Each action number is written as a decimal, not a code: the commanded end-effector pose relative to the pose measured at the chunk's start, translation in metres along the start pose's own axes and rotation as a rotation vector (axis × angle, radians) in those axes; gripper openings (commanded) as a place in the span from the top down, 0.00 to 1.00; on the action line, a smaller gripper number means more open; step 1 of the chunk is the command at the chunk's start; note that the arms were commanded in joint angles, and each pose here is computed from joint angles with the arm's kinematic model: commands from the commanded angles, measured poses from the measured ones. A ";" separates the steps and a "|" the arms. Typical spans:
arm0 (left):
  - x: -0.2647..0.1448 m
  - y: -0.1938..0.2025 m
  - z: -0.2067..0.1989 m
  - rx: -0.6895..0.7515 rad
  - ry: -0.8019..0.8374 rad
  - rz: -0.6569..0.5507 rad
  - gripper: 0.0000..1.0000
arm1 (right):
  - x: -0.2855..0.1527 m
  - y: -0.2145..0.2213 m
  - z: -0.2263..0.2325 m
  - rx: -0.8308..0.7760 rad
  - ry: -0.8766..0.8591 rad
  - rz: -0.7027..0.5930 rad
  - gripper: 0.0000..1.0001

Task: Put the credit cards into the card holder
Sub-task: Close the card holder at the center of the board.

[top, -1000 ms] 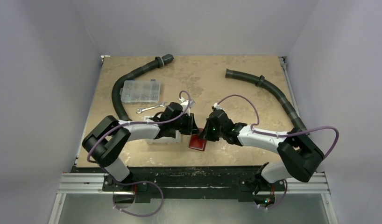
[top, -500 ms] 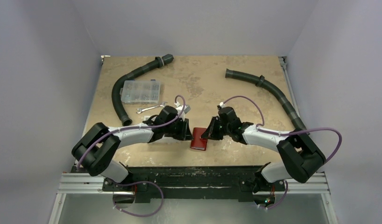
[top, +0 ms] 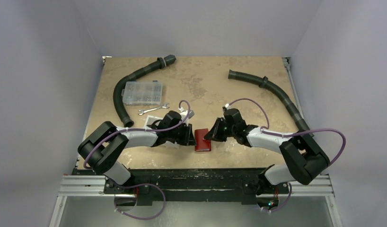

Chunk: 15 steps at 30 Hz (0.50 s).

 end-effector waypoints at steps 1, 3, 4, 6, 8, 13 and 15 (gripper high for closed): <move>0.007 0.001 -0.003 0.019 0.015 -0.009 0.86 | 0.002 0.003 0.005 0.081 -0.057 0.020 1.00; 0.007 0.002 -0.003 0.019 0.017 -0.007 0.86 | 0.001 -0.001 0.005 0.112 -0.058 -0.002 1.00; 0.007 0.002 -0.003 0.019 0.016 -0.006 0.86 | 0.000 -0.003 0.004 0.124 -0.051 -0.014 1.00; 0.007 0.002 -0.003 0.022 0.018 -0.008 0.86 | 0.001 -0.006 0.003 0.132 -0.040 -0.028 1.00; 0.007 0.001 -0.003 0.023 0.016 -0.011 0.86 | 0.004 -0.008 0.001 0.114 -0.008 -0.027 1.00; 0.008 -0.003 -0.004 0.026 0.021 -0.013 0.87 | 0.008 -0.015 -0.005 0.078 0.072 -0.058 1.00; 0.009 -0.004 -0.004 0.028 0.022 -0.016 0.86 | 0.008 -0.014 -0.007 0.078 0.091 -0.038 1.00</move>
Point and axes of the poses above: each gripper's point midway between its finger pads, its own x axis out along the fingers, its own z axis along the line the jaws close on, y = z × x, the point moved 5 cm from there along -x, back along the fingers, and after that the axes turned 15 degrees about x, right-handed, at the moved point
